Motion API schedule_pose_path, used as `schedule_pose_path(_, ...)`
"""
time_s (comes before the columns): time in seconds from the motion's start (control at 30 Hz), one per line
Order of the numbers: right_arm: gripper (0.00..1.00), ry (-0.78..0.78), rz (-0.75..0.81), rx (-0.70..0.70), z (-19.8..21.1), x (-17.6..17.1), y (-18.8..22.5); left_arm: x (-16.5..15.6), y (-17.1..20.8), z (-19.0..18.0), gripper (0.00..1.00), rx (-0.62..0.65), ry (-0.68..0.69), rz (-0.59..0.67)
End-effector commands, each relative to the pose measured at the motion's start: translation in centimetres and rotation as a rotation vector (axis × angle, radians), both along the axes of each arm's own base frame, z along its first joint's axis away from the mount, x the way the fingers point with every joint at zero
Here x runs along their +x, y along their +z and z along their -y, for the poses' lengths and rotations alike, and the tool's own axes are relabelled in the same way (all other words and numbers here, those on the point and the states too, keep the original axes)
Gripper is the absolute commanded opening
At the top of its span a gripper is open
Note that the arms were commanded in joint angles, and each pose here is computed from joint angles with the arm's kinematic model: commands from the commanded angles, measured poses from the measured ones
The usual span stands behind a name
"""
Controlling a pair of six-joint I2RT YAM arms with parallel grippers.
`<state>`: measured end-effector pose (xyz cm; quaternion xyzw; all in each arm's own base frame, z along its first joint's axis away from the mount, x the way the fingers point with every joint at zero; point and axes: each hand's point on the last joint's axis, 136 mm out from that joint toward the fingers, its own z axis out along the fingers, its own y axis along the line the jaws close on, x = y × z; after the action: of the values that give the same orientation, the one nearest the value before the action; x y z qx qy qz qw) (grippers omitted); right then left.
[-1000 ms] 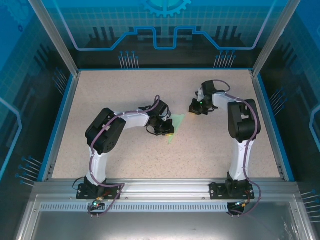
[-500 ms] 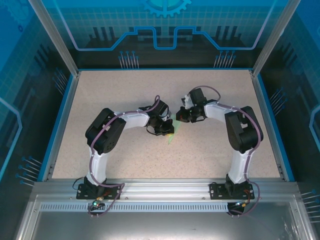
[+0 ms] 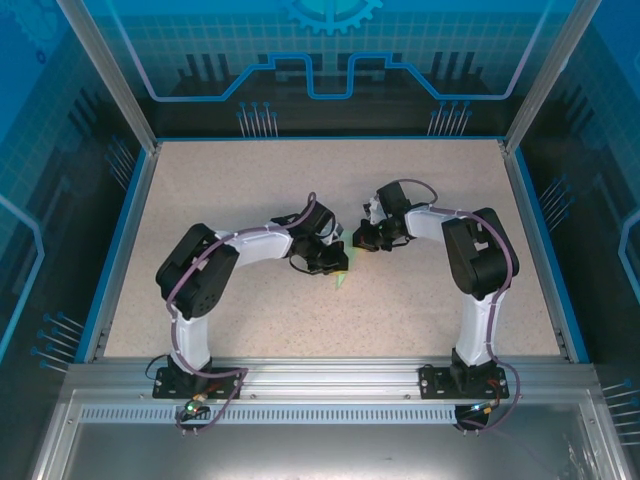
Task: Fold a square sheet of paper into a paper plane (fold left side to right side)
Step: Fold the wing for the fifth time at the center of the table.
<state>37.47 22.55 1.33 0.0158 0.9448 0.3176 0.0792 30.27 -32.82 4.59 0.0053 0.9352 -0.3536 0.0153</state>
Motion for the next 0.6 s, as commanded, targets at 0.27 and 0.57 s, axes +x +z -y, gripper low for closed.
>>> schedule_pose_path(0.27,0.00,0.008,-0.090,-0.065,0.4,-2.3,-2.9,-1.5,-1.2,1.4,0.09,-0.049,-0.038,-0.082)
schedule_pose_path(0.57,0.00,0.015,-0.101,-0.102,0.8,-2.5,-3.3,-1.9,-3.7,0.1,0.09,0.044,-0.035,-0.102)
